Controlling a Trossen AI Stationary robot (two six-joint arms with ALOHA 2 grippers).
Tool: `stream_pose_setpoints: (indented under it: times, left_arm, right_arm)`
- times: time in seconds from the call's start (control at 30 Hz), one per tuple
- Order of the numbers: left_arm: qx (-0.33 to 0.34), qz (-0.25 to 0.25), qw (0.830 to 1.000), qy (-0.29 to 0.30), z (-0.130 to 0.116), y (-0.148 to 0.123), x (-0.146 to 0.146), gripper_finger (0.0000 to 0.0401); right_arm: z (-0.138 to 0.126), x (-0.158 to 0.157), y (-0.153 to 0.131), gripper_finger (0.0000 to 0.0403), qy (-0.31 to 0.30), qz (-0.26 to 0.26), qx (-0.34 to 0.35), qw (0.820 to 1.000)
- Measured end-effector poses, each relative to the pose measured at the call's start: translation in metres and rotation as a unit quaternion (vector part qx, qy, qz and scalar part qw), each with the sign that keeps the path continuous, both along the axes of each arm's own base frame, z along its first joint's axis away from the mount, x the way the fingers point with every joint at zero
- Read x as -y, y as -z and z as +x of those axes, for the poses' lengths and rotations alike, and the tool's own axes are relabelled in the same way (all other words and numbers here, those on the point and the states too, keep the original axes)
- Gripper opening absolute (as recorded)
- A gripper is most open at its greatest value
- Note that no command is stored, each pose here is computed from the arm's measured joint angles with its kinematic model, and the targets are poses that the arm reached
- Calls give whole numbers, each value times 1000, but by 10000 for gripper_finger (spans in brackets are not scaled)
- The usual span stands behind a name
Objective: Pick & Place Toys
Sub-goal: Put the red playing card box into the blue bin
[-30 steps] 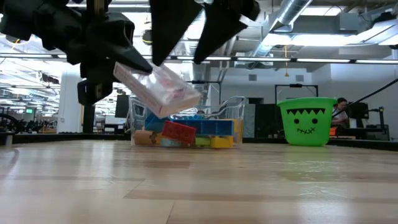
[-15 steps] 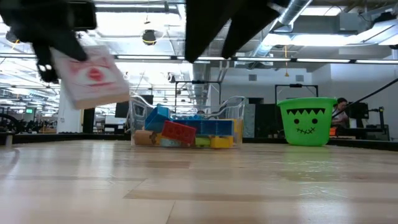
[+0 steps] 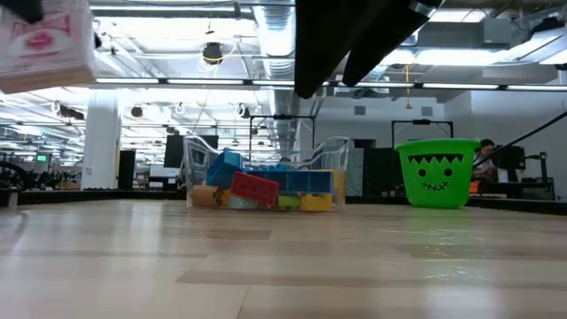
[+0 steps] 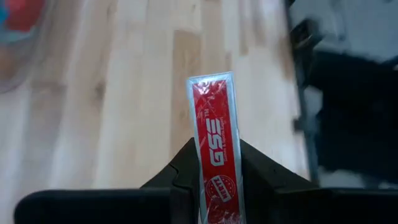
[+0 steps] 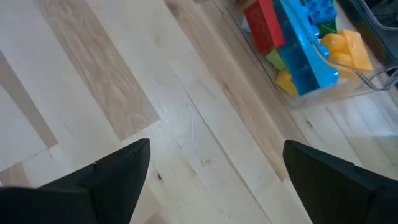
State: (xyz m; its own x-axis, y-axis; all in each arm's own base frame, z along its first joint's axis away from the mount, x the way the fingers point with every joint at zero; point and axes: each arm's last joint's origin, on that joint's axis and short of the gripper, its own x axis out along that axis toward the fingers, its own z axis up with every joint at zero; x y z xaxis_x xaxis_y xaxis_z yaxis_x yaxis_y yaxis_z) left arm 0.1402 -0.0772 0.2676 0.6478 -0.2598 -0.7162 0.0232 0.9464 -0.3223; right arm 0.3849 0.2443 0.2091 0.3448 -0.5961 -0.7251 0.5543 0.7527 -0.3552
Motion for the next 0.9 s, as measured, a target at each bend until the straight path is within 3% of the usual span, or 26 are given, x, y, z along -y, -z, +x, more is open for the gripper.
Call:
stream_pose_setpoints:
  times: [0.2, 0.4, 0.6, 0.9]
  left_arm:
    - [-142, 81, 987, 1, -2, -20, 0, 64]
    - [-240, 101, 965, 18, -5, -21, 14, 65]
    - [-254, 99, 962, 25, -19, -21, 31, 66]
    - [-260, 150, 954, -5, -46, -6, 45, 65]
  right_arm:
    - [-1, 1, 0, 359, 2, -2, -2, 1000]
    - [-1, 1, 0, 359, 2, -2, -2, 1000]
    - [-1, 1, 0, 359, 3, -3, -1, 1000]
    - [-1, 1, 0, 359, 2, -7, 2, 1000]
